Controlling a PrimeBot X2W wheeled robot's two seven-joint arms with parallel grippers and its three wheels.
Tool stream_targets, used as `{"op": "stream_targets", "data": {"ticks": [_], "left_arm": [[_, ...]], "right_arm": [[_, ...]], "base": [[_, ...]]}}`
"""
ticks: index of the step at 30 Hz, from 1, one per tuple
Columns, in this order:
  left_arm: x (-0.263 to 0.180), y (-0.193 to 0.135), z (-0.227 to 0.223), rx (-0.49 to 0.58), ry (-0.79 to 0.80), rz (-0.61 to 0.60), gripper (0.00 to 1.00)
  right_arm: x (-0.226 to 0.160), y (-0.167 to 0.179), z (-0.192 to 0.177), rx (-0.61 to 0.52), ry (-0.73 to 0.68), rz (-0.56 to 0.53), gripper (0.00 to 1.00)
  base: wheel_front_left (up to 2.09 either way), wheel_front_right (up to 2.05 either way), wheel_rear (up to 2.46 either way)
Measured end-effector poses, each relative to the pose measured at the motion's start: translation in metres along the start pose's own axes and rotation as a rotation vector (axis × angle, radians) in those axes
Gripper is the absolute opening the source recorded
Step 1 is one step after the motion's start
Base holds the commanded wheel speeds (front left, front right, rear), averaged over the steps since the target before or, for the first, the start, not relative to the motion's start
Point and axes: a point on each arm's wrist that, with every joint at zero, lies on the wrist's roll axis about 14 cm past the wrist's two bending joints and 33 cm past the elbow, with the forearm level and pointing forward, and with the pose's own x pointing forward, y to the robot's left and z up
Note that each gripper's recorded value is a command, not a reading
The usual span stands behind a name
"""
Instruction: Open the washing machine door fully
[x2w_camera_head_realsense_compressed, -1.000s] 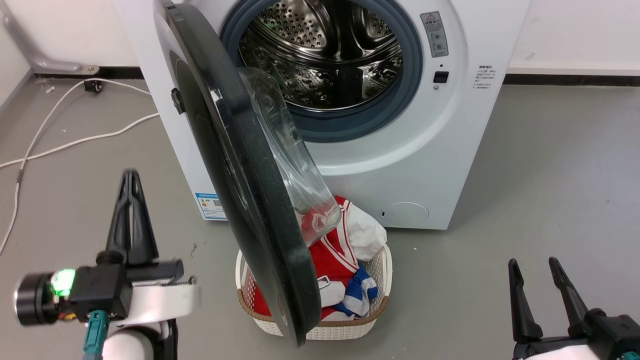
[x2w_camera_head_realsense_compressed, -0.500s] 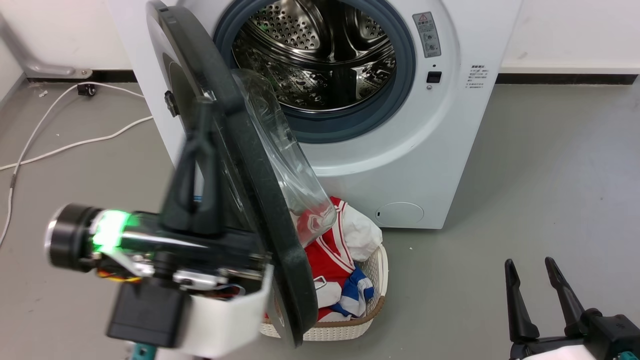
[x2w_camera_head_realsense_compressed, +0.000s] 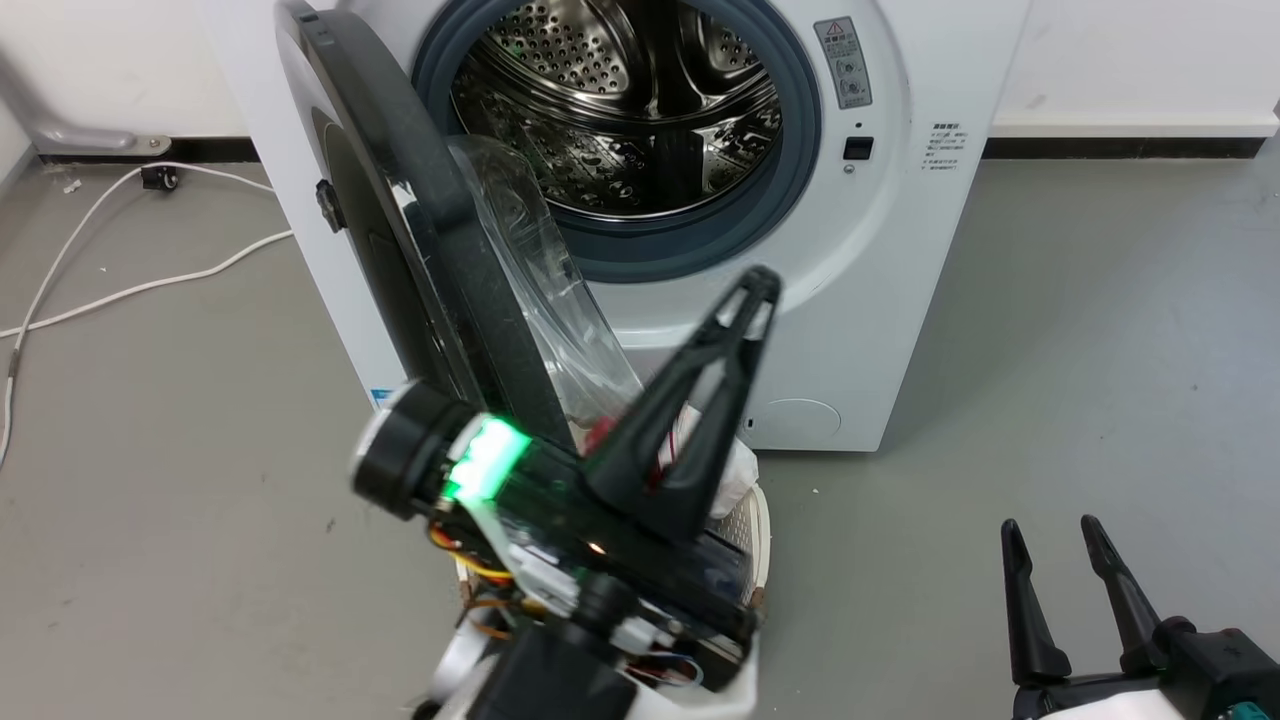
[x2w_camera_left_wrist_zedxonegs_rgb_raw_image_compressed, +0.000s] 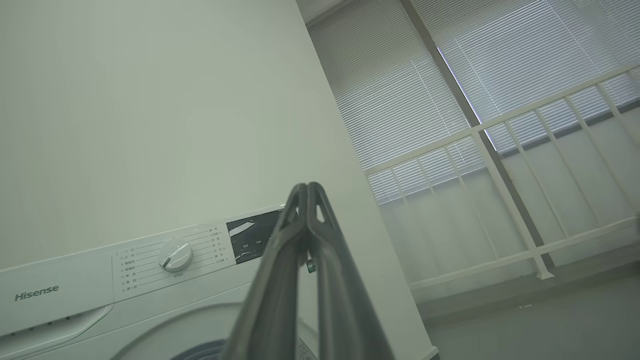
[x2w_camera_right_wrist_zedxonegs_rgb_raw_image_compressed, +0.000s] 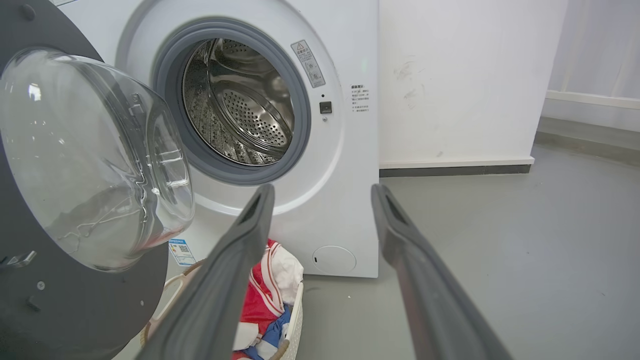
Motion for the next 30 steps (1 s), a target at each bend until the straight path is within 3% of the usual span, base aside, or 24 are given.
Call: {"op": "stream_targets", "data": {"ticks": [17,30], "left_arm": [[-0.024,-0.06,-0.044,-0.165,0.167,-0.129,0.0],[-0.071,-0.077,-0.083,-0.227,0.374,-0.129,0.0]], "right_arm": [[0.002,0.002,-0.005,0.005,0.016,0.005,1.0],[0.006,0.006,-0.01,0.01,0.028,0.019,1.0]], "base": [[0.0,0.0,0.0],[0.0,0.0,0.0]]}}
